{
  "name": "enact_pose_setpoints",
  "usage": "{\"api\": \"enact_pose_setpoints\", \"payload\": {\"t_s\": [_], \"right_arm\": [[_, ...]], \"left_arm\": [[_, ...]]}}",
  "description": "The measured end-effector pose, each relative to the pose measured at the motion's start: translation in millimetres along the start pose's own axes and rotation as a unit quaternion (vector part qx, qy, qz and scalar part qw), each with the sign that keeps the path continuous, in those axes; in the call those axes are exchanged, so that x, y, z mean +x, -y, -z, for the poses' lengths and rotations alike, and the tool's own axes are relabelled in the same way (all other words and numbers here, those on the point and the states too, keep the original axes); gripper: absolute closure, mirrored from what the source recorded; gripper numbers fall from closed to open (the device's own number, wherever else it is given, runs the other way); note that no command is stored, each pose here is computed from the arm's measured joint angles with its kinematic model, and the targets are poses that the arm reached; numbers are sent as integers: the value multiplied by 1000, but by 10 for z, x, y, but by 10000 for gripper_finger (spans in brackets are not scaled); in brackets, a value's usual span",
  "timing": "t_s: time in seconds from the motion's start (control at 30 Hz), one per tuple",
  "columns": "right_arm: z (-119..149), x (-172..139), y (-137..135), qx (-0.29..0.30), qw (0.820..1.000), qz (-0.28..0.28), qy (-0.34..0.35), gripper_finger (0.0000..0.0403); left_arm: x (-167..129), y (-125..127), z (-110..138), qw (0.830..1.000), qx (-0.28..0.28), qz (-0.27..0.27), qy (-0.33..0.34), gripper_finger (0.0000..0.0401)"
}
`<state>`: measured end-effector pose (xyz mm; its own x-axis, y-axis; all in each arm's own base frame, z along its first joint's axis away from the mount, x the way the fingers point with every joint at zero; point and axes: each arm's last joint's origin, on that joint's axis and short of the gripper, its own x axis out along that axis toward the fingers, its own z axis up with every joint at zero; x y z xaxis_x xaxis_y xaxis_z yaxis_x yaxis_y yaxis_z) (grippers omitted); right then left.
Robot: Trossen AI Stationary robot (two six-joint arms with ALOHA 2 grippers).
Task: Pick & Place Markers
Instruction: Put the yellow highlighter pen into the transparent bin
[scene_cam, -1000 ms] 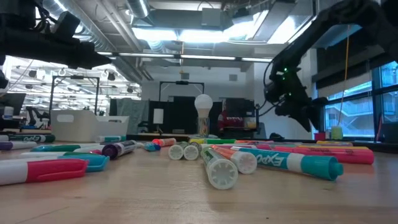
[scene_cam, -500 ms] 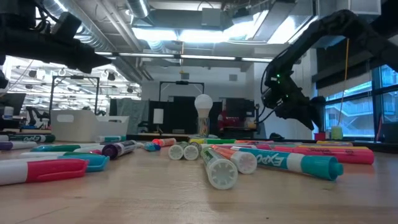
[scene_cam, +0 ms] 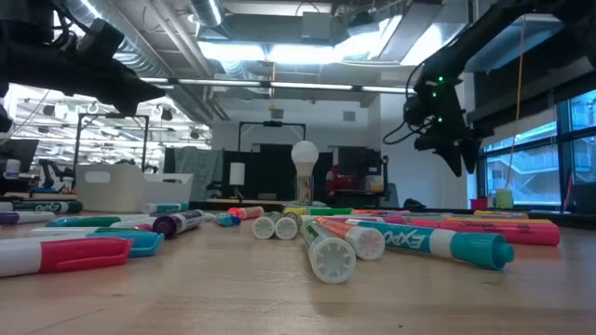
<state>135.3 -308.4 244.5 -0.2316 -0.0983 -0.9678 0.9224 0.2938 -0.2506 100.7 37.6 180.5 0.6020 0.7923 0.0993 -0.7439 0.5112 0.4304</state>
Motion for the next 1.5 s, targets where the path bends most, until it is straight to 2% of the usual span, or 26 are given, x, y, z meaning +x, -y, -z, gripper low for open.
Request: {"api": "enact_pose_setpoints", "payload": {"t_s": [0.13,0.3,0.4,0.53,0.7,0.77,0.83,1.0,1.3,1.5], "right_arm": [[22,11,-56,31,998,26,44,229],[23,78,-99,30,993,45,108,228],[26,263,-50,23,994,68,83,230],[-25,249,-58,30,992,88,80,238],[-95,319,-114,-56,997,2,48,238],[-121,347,-112,-83,996,3,24,239],[-138,434,-116,-109,994,16,-16,239],[-239,550,-151,-114,990,50,-68,239],[-293,724,-208,-197,969,38,-141,239],[-294,762,-219,-226,962,32,-150,239]], "left_arm": [[0,12,22,1000,13,4,-10,395],[0,18,32,999,32,6,-14,395],[1,13,23,999,41,4,-11,395],[0,10,20,999,39,1,-10,395],[1,1,11,999,34,-6,-8,395],[1,-1,7,999,32,-7,-7,395],[1,-2,5,1000,30,-7,-6,395],[1,0,11,1000,17,-8,-9,395],[1,-4,5,1000,25,-10,-7,395],[1,-4,4,1000,24,-10,-7,395]]}}
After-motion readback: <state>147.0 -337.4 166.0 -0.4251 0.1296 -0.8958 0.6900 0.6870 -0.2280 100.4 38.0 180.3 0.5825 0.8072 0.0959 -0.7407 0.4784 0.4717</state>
